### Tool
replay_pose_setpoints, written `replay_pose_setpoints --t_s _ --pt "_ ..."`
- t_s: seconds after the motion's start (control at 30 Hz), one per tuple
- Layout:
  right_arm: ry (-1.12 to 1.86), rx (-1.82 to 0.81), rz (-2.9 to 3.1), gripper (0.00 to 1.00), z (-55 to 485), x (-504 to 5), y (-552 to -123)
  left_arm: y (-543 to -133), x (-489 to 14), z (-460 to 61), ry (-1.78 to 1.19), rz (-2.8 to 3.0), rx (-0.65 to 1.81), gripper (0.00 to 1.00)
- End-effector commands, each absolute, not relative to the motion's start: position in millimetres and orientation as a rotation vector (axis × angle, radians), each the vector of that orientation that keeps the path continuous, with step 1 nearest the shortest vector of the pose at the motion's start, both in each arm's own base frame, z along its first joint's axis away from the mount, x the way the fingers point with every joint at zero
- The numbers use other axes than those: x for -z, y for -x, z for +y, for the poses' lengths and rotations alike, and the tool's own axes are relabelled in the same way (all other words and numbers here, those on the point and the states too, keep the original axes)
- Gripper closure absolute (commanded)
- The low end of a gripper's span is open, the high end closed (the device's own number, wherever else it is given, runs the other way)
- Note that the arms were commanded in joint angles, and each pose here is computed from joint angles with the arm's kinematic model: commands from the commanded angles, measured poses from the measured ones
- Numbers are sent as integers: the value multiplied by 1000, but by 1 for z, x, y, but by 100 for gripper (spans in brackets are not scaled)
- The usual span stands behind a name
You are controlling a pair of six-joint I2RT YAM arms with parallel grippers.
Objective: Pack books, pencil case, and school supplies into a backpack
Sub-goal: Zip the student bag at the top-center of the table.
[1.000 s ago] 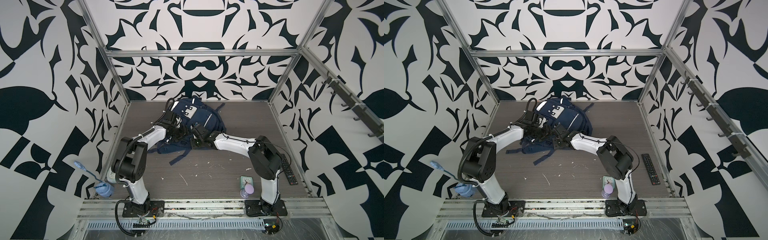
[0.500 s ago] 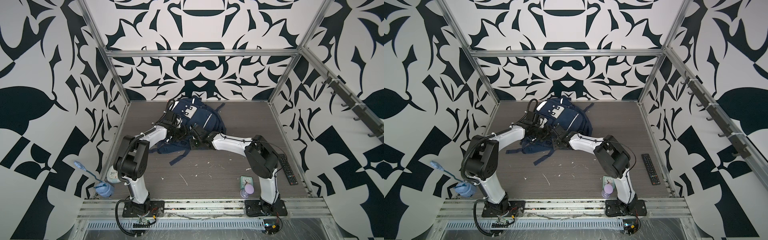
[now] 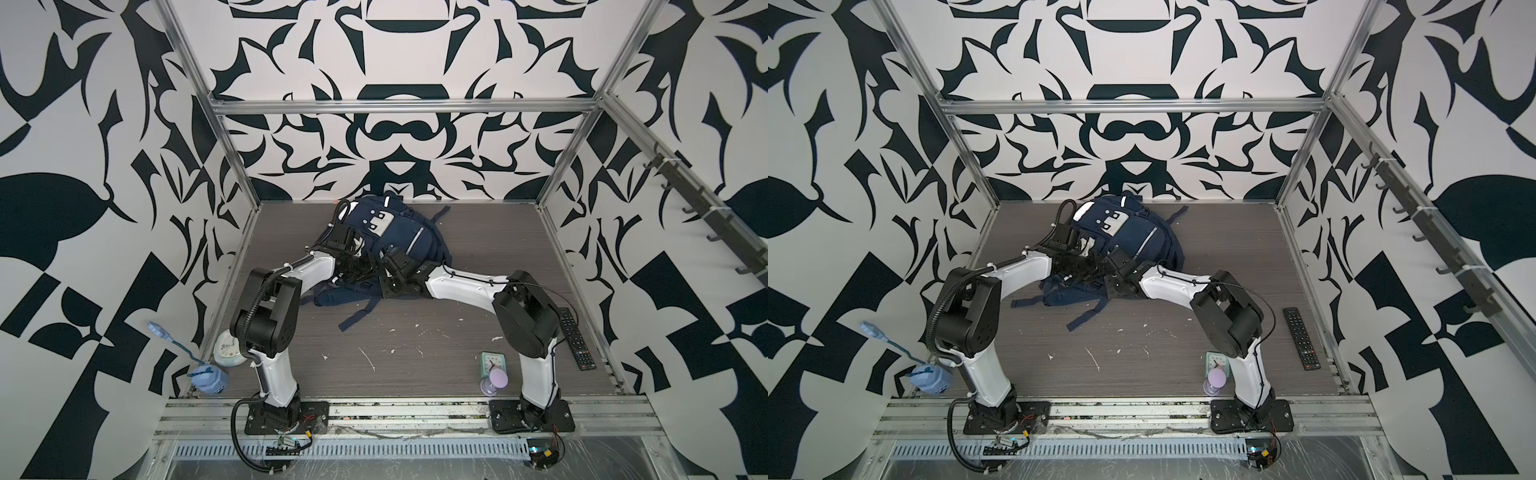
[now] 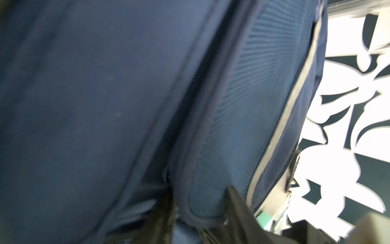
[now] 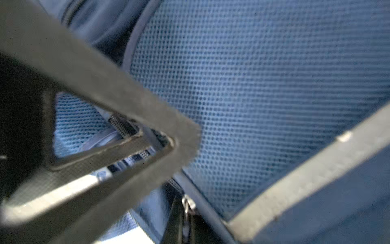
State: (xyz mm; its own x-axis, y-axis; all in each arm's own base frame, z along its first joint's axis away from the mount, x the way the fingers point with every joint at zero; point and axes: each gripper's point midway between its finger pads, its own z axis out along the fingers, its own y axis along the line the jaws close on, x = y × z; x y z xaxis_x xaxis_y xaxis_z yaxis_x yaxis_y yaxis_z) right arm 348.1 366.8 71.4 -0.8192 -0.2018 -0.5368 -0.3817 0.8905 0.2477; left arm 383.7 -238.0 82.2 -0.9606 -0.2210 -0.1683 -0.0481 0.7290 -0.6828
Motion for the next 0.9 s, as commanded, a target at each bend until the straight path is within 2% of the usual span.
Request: replay_pose_setpoints --t_s 0.0,0.23,0.37,0.67,0.87 --pt "449 -547 2494 100 367 -106 -341 -386 -78 -236 225 2703 1043 70" --pt "461 -535 2529 100 354 -104 -327 -395 -86 -238 223 2687 1033 93" --pt "442 -507 2536 100 342 -99 -321 -399 -90 -239 220 2680 1033 99" --pt "413 -400 2535 100 302 -107 -318 -398 -85 -228 229 2690 961 100" --pt "315 -343 2564 100 251 -106 -332 -401 -87 -210 267 2673 924 100"
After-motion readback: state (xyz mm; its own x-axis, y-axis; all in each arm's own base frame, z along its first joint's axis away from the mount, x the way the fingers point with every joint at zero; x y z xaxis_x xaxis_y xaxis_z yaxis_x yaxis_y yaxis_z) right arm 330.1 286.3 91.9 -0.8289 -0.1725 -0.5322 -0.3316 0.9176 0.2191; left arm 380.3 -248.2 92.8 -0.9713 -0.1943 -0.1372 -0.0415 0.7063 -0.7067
